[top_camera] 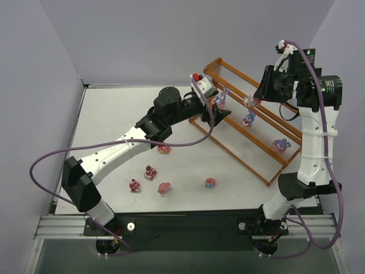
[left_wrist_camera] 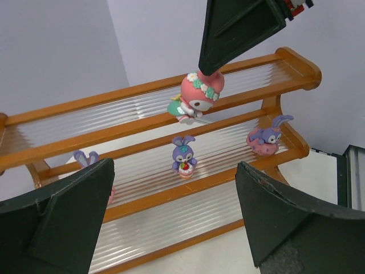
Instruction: Place and organize the plastic toys onto the shelf
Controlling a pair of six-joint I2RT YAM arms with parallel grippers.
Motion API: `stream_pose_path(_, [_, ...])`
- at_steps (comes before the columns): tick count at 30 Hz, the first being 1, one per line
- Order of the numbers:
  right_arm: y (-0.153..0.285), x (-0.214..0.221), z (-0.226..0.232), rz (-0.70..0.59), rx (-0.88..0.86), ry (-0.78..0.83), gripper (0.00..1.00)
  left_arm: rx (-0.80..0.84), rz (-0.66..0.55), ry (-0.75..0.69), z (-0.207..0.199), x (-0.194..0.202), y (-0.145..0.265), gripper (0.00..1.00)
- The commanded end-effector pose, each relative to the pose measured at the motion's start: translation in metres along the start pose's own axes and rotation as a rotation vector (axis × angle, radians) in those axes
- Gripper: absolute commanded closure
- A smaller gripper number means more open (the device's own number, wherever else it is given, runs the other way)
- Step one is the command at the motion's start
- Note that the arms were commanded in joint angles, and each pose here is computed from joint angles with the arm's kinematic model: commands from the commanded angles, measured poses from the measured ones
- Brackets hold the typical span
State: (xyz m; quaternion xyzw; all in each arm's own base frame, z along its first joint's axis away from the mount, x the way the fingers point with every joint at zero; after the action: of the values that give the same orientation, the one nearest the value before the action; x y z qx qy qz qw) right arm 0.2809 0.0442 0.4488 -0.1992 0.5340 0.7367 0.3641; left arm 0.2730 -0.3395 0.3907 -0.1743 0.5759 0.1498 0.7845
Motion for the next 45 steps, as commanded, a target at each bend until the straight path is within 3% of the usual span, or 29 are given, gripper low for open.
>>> stream_pose_path(1, [0.019,0.018,0.009,0.066,-0.113,-0.102,1.00,0.082,-0.123,-0.109,0.000,-0.029,-0.010,0.03])
stream_pose_path(6, [0.023,0.034,0.016,0.166,-0.164,-0.157,1.00,0.193,-0.114,-0.132,-0.021,-0.026,-0.011,0.03])
stream_pose_path(12, [0.019,0.051,0.026,0.252,-0.153,-0.137,1.00,0.221,-0.022,-0.280,-0.053,-0.014,-0.020,0.05])
stream_pose_path(30, [0.026,0.054,0.031,0.254,-0.171,-0.122,1.00,-0.004,0.077,-0.267,-0.049,0.013,-0.043,0.09])
stream_pose_path(35, [0.022,0.055,0.031,0.264,-0.166,-0.118,1.00,-0.023,0.059,-0.271,-0.047,0.007,-0.043,0.21])
stream_pose_path(45, [0.019,0.055,0.031,0.276,-0.167,-0.114,1.00,-0.024,0.029,-0.259,-0.047,-0.001,-0.042,0.11])
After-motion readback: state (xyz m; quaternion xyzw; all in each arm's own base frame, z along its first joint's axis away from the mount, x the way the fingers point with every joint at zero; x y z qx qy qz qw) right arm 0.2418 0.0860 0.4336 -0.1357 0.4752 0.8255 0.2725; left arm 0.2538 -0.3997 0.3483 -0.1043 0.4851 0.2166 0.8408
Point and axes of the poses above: each gripper's point midway between its finger pads, its own y axis back along the fingers, its own z axis along the line the jaws close on, x = y × z, the point moved 9 cm from there along y, back along the fingers, and after that the axes turned 15 degrees about -y, right-handed, at the moved point
